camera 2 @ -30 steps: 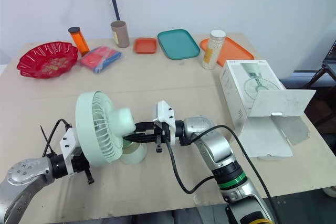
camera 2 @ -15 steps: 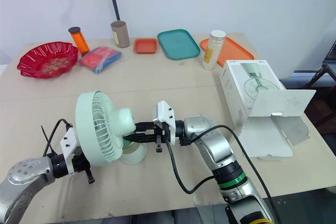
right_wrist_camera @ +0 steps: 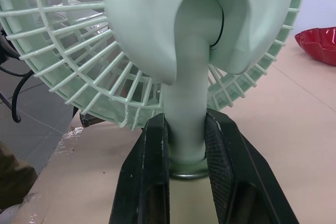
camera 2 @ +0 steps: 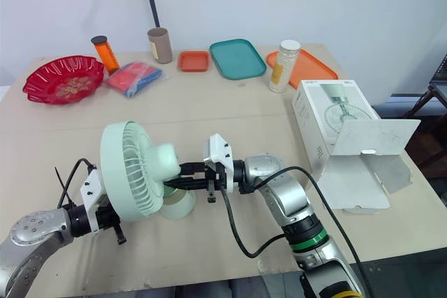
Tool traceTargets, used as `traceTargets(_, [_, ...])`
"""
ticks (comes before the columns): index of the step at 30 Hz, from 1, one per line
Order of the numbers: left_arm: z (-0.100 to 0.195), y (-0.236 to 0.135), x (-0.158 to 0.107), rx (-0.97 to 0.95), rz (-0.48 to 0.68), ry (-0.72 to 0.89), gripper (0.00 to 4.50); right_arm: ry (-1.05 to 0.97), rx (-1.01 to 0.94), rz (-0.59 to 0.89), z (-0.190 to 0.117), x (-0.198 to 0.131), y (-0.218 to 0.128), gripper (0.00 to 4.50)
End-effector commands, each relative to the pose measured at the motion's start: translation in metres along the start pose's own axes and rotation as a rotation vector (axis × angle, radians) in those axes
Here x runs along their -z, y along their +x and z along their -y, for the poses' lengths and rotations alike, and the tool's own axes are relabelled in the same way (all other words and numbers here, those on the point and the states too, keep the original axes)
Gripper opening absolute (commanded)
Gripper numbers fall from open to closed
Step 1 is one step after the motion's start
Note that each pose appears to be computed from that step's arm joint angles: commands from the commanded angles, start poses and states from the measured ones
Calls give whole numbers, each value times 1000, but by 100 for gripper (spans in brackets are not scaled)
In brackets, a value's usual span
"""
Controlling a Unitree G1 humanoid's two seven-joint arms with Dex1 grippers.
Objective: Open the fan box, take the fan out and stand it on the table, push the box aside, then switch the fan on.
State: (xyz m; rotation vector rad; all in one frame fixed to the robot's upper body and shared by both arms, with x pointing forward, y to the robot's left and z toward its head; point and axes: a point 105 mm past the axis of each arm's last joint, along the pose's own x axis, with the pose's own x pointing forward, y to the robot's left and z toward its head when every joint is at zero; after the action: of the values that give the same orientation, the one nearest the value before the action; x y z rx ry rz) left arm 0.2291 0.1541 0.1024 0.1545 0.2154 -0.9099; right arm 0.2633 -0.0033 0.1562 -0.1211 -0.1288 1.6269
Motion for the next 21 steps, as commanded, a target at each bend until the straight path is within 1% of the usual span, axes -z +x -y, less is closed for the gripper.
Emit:
traceTargets(1, [14,4,-16,66,56,36,6,-46,-17,21,-2,-10,7,58])
traceTargets(8, [12,3,-16,59,55,38,6,-46,-18,20,-3,-10,7,58])
traceTargets(11, [6,0,-18,19,63,34,6,-46,-19,19,-3,-9,7,58])
traceTargets(15, [-4,-15,-21,-53,66,2,6,-48,-19,19,-4,-9,7,58])
traceTargets(21, [-18,-44,-20,-162,30,-8,6,-48,-24,22,-5,-9,8,58])
